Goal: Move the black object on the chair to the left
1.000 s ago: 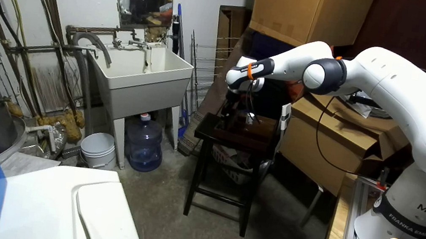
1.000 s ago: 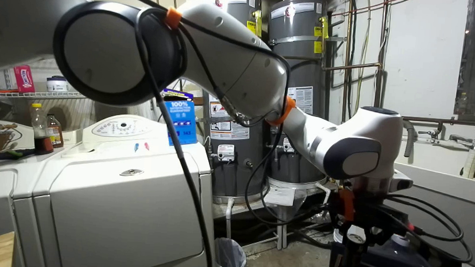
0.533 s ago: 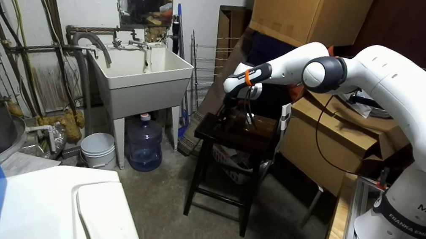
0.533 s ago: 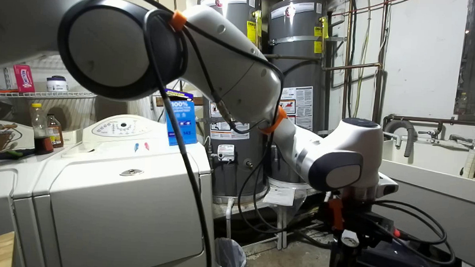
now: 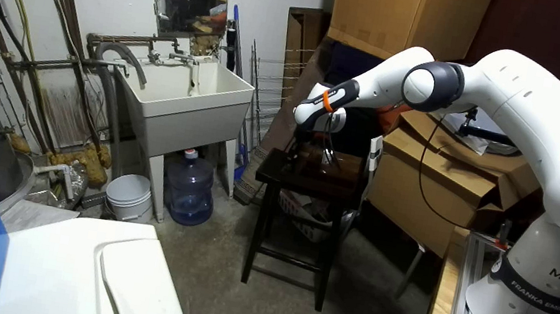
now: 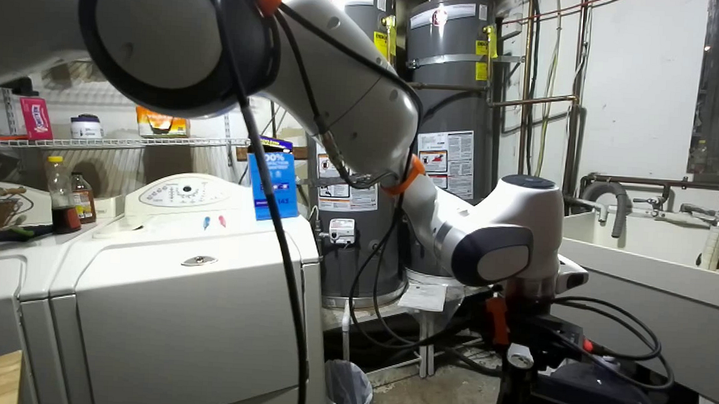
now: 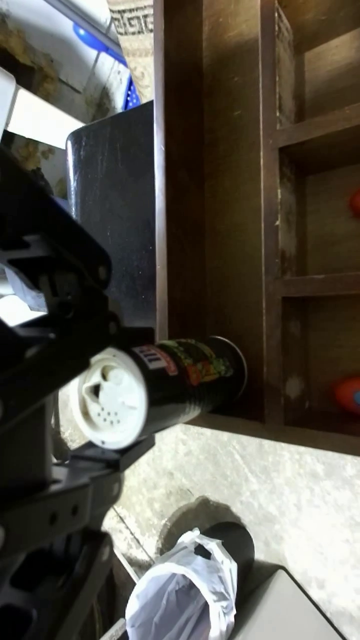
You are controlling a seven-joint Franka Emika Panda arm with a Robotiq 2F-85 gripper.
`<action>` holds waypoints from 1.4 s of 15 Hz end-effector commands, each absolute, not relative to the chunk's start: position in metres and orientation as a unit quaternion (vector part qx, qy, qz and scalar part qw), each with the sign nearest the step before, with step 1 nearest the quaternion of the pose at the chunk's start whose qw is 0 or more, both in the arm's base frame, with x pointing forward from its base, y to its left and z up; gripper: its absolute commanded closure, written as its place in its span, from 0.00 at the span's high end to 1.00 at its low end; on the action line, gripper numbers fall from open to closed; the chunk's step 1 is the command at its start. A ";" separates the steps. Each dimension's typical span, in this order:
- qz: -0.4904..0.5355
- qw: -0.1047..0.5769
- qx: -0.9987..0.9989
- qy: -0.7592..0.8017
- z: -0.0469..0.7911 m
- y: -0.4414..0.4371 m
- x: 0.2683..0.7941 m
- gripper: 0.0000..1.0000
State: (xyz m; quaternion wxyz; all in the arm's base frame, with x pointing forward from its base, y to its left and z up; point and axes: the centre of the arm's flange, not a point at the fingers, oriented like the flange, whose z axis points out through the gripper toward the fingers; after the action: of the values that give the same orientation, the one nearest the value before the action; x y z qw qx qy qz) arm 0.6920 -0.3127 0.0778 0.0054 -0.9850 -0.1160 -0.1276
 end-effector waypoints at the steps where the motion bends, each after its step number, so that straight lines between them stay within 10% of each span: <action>1: -0.135 0.004 -0.982 -0.128 0.097 -0.289 0.675 0.20; 21: -0.115 -0.018 -0.990 -0.086 0.088 -0.304 0.683 0.20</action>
State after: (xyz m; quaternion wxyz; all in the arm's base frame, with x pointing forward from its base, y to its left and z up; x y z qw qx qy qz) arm 0.6805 -0.3039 0.0917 -0.0207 -0.9874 -0.0923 -0.1272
